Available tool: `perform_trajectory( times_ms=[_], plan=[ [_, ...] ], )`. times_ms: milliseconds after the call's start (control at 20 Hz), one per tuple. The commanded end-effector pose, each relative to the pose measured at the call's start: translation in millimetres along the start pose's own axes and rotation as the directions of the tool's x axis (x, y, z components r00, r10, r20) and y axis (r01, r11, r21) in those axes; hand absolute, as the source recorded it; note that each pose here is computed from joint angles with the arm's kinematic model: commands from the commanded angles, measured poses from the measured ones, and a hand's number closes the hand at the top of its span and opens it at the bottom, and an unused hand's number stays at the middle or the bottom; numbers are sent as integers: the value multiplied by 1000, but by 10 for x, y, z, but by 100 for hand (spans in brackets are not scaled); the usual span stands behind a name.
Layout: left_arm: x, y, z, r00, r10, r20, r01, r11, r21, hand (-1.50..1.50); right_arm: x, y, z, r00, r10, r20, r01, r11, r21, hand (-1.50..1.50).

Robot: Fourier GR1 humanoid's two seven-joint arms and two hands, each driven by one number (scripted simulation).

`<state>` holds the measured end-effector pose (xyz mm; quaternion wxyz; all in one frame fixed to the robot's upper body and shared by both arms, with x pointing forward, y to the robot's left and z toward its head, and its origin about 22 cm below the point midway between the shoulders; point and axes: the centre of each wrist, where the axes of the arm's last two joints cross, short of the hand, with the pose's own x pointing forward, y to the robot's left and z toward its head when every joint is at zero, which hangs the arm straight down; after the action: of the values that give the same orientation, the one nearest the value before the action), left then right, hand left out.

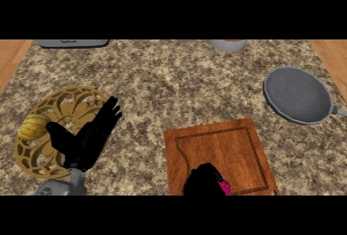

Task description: Pick the cupcake from the cutting board and place it in the pan

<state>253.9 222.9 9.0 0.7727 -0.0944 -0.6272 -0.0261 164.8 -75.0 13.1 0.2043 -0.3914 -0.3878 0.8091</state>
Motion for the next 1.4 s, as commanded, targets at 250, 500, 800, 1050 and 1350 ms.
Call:
perform_trajectory(
  times_ms=[250, 500, 800, 1050, 1350],
  plan=[
    [-46, 73, 73, 1000, 14, 2, -14, 999, 35, 0, -604, 280, 511, 764, -612, -203, 562, 787, -256, 150],
    [55, 73, 87, 1000, 8, 10, -8, 1000, 30, 0, -943, 126, 909, 694, -702, -160, 534, 651, -540, 150],
    [35, -22, -6, 1000, 0, -3, 0, 1000, -8, 0, -1071, 39, 1195, 445, -895, 4, 651, 321, -688, 150],
    [30, -58, 56, 1000, -2, -3, 2, 1000, -15, 0, -1458, 308, 1276, 308, -950, 57, 672, 174, -720, 150],
    [104, 118, -39, 1000, -12, 21, 13, 1000, -22, 0, -1889, 835, 1025, 285, -958, 37, 644, 163, -747, 150]
  ],
)
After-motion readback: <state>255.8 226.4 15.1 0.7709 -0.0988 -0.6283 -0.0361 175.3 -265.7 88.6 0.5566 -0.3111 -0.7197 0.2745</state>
